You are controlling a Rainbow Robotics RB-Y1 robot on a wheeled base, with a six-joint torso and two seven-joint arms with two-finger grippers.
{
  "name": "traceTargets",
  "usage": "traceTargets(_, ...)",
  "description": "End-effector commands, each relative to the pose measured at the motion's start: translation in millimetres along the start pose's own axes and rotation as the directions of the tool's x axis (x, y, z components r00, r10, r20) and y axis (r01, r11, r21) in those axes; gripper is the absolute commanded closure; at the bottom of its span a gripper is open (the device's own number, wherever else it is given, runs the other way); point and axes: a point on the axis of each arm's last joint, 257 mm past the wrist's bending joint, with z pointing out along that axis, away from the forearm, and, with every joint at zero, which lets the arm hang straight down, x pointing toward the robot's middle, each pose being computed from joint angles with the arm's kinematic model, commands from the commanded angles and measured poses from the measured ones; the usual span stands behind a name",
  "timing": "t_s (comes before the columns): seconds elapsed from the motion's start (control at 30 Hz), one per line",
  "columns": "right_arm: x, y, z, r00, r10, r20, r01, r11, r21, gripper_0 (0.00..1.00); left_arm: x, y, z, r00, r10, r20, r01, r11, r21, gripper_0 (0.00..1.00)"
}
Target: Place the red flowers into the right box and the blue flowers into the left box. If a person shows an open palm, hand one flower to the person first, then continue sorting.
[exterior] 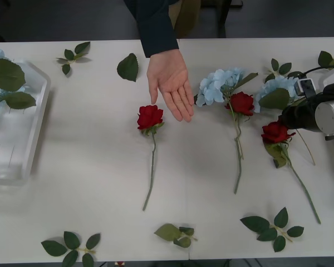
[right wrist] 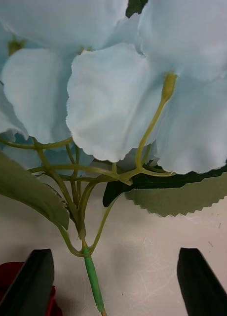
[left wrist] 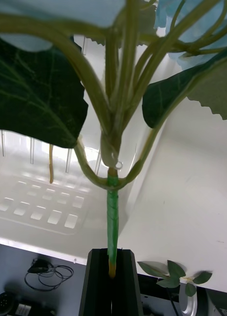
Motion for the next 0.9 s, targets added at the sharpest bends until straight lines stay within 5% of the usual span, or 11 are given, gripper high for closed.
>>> traceTargets(0.03, 6, 6, 4, 0.998, -0.063, -0.004, 0.063, 0.998, -0.005, 0.37, -22, 0, -26, 0.996, 0.048, 0.073, -0.049, 0.999, 0.01, 1.0)
traceTargets(0.27, 15, 11, 12, 0.997, -0.083, -0.012, 0.083, 0.997, -0.006, 0.59, -22, 0, -26, 0.996, 0.048, 0.073, -0.049, 0.999, 0.01, 1.0)
traceTargets(0.4, 16, 12, 12, 0.997, -0.073, -0.012, 0.073, 0.997, -0.013, 1.0, -21, 0, -26, 0.996, 0.048, 0.073, -0.049, 0.999, 0.011, 1.0)
traceTargets(0.67, -4, 12, 5, 0.999, -0.034, 0.037, 0.035, 0.999, -0.032, 1.0, -22, 0, -27, 0.996, 0.049, 0.075, -0.049, 0.999, 0.01, 1.0)
traceTargets(0.9, -71, 26, -50, 0.985, 0.103, 0.139, -0.079, 0.983, -0.168, 1.0, -22, 0, -26, 0.996, 0.049, 0.073, -0.05, 0.999, 0.011, 1.0)
